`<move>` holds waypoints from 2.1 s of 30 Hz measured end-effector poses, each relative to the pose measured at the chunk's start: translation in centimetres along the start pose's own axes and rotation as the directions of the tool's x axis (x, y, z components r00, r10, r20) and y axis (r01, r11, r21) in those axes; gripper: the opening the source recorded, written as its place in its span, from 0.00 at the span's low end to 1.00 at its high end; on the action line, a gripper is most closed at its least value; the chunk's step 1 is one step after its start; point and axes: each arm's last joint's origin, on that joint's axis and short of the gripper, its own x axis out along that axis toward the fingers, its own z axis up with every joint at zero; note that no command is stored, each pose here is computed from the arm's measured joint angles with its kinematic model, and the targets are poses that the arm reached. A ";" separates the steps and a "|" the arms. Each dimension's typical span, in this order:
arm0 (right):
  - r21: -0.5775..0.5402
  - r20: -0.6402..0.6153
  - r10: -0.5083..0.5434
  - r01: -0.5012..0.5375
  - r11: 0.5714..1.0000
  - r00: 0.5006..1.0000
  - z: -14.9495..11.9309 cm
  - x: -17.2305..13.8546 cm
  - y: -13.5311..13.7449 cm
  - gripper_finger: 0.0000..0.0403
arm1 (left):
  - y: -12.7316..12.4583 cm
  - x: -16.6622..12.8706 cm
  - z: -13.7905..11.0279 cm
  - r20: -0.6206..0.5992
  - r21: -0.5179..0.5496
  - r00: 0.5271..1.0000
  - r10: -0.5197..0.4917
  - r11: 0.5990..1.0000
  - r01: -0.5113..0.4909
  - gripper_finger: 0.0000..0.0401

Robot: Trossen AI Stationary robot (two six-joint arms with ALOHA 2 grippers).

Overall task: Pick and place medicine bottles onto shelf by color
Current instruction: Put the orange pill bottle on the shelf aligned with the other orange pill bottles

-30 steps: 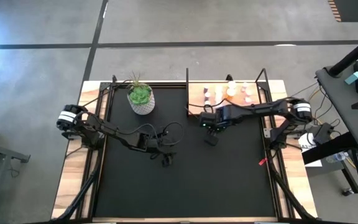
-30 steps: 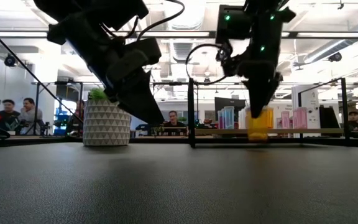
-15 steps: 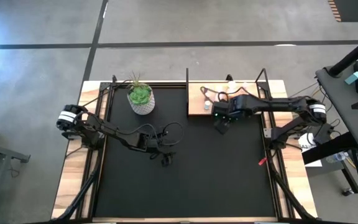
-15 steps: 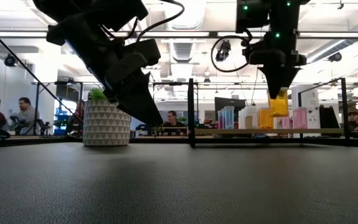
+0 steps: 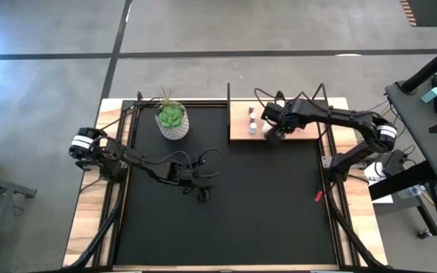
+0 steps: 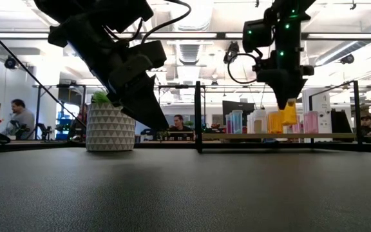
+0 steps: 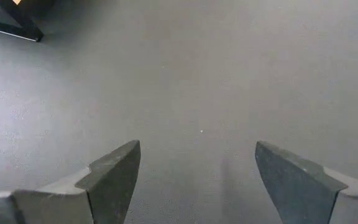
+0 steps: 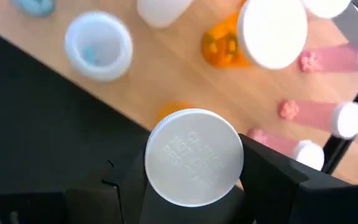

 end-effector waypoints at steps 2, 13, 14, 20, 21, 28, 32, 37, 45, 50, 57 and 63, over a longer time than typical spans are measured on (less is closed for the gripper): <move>0.000 0.010 0.012 -0.012 1.000 1.000 0.4 0.2 -0.4 0.52 | 0.0 0.0 0.0 0.000 0.000 1.000 0.000 1.000 0.000 0.75; -0.010 0.009 0.015 -0.015 1.000 1.000 1.4 1.3 -1.2 0.52 | 0.0 0.0 0.0 0.000 0.001 1.000 0.000 1.000 0.000 0.75; -0.013 0.005 0.014 -0.014 1.000 1.000 1.4 1.4 -1.1 0.52 | 0.0 0.0 0.0 0.000 0.001 1.000 0.000 1.000 0.000 0.75; -0.038 -0.011 0.028 -0.028 0.999 1.000 1.6 1.8 -1.0 0.52 | 0.0 0.0 0.0 0.000 0.001 1.000 0.000 1.000 0.000 0.75; -0.041 -0.012 0.031 -0.031 0.999 0.999 1.6 1.8 -0.9 0.52 | 0.0 0.0 0.0 0.000 0.002 1.000 0.000 1.000 0.000 0.75; -0.055 0.010 0.041 -0.040 0.998 0.999 1.9 1.9 -1.0 0.52 | 0.0 0.0 0.0 -0.001 0.001 1.000 -0.001 1.000 0.001 0.75; -0.072 0.005 0.042 -0.041 0.997 0.999 1.9 1.9 -1.0 0.52 | 0.0 0.0 0.0 -0.001 0.001 1.000 -0.001 1.000 0.001 0.75; -0.093 0.005 0.043 -0.042 0.995 0.999 1.9 1.9 -1.0 0.52 | 0.0 0.0 0.0 0.000 0.001 1.000 0.000 1.000 0.000 0.75; -0.123 0.004 0.044 -0.043 0.991 0.999 1.8 2.3 -0.9 0.52 | 0.0 0.0 0.0 -0.001 0.001 1.000 -0.001 1.000 0.001 0.75; -0.130 -0.002 0.043 -0.043 0.991 0.999 1.8 2.7 -0.7 0.52 | 0.0 0.0 0.0 0.000 0.001 1.000 -0.001 1.000 0.001 0.75; -0.131 0.003 0.045 -0.044 0.990 0.999 1.8 2.6 -0.8 0.52 | 0.0 0.0 0.0 -0.001 0.001 1.000 -0.001 1.000 0.001 0.75; -0.119 0.006 0.039 -0.038 0.992 0.999 1.8 2.6 -0.8 0.52 | 0.0 0.0 0.0 -0.001 0.001 1.000 -0.001 1.000 0.001 0.75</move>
